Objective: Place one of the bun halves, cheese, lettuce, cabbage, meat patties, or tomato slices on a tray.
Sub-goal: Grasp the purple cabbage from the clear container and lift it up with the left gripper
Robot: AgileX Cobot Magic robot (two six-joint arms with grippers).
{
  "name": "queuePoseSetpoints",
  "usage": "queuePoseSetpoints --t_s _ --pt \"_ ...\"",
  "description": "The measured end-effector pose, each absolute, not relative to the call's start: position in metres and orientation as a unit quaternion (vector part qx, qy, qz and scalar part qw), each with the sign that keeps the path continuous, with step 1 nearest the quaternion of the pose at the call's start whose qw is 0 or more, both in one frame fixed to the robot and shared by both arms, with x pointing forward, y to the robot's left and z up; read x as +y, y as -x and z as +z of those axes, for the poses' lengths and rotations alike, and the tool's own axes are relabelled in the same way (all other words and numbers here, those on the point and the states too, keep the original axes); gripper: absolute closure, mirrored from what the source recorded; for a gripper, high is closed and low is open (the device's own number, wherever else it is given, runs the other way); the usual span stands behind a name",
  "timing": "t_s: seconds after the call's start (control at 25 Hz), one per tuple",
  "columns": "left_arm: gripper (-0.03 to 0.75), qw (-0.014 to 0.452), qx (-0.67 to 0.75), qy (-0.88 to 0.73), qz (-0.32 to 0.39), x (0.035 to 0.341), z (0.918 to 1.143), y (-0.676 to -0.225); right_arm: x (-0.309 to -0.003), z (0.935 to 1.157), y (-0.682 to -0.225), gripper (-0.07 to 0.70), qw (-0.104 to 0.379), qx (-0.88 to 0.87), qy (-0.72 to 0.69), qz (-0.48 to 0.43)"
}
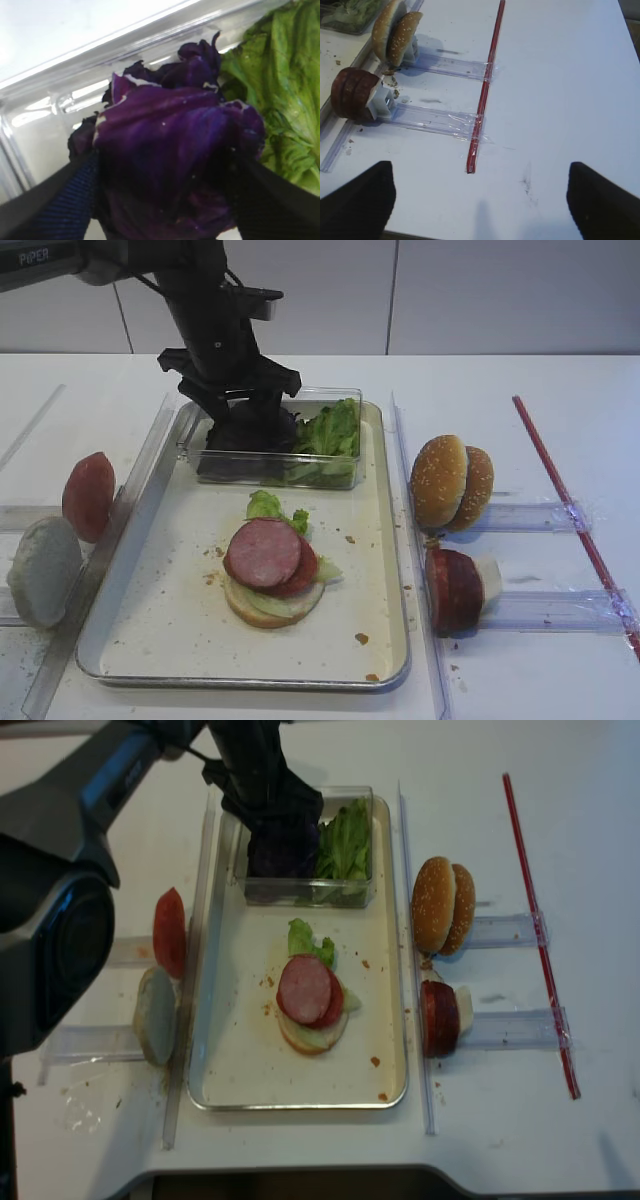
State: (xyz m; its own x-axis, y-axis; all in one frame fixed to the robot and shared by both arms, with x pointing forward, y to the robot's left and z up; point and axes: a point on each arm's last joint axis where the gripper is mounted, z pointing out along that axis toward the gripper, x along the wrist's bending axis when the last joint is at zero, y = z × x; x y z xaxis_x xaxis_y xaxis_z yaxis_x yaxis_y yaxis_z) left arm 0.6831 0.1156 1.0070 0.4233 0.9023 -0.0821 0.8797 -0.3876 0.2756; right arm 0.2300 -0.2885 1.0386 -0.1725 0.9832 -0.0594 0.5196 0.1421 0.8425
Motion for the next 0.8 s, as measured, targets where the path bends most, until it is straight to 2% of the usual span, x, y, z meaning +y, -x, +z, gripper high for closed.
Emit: queuePoseSetpoints --t_s 0.2,0.56,0.8 --pt "0.280 0.141 0.536 -0.832 0.035 0.1144 1.0049 -0.6835 -0.2885 1.0386 -0.2300 -0.062 0.329 0.680 -0.552 0.352" --pt "0.516 0.134 0.536 -0.833 0.034 0.1147 1.0023 -0.6842 -0.2885 1.0386 -0.2300 -0.062 0.329 0.680 -0.552 0.352" --pt "0.602 0.133 0.535 -0.834 0.032 0.1146 1.0046 -0.6838 -0.2885 1.0386 -0.2300 -0.062 0.329 0.680 -0.552 0.352"
